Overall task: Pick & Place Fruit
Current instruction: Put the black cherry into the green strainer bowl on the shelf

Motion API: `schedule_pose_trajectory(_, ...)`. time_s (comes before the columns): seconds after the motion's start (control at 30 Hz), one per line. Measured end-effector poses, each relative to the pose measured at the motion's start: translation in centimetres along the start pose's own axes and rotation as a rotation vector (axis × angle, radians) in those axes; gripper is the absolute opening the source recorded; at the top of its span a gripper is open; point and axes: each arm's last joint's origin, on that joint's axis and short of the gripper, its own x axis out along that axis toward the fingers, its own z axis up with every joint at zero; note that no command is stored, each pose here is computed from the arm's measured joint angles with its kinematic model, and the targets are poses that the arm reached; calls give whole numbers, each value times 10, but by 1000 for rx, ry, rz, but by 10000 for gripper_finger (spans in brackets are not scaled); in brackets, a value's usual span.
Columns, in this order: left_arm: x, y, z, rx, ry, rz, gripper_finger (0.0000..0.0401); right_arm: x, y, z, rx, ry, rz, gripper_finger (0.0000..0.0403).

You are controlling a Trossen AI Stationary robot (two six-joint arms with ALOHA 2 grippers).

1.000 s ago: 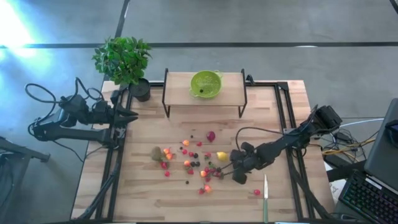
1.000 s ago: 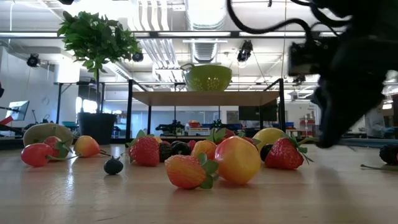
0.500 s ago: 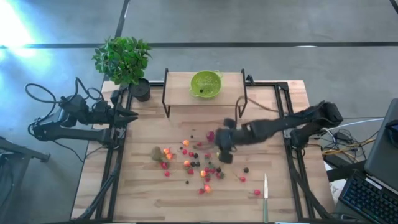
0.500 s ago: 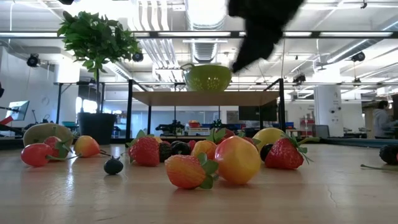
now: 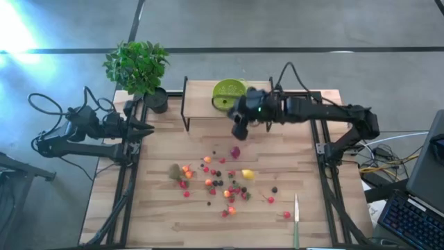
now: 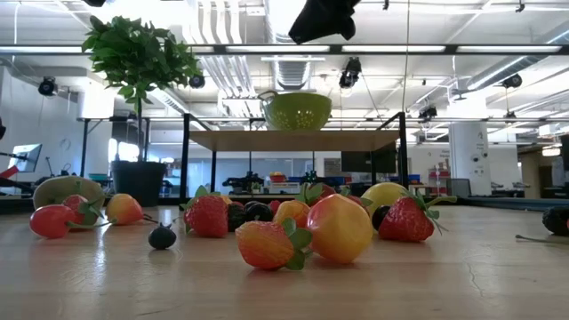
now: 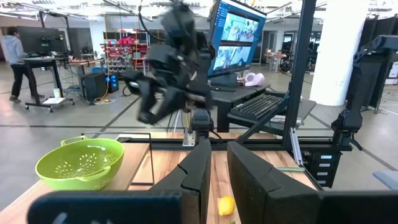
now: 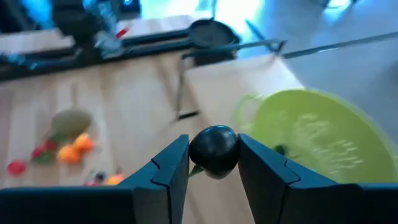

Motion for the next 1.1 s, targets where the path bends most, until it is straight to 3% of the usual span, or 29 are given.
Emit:
schedule_pose_trajectory(0.23, 0, 0, 0, 0, 0, -1, 62, 5, -40, 6, 61, -12, -96, 106)
schedule_pose_trajectory(0.37, 0, 0, 0, 0, 0, -1, 62, 9, -56, 1, 93, 7, -138, 115)
schedule_pose_trajectory(0.53, 0, 0, 0, 0, 0, -1, 62, 14, -63, -5, 102, 30, -157, 125)
schedule_pose_trajectory(0.77, 0, 0, 0, 0, -1, -1, 62, 37, -67, -18, 81, 68, -173, 105)
schedule_pose_trajectory(1.1, 0, 0, 0, 0, -1, 0, 62, 62, -83, -31, 90, 120, -233, 124)
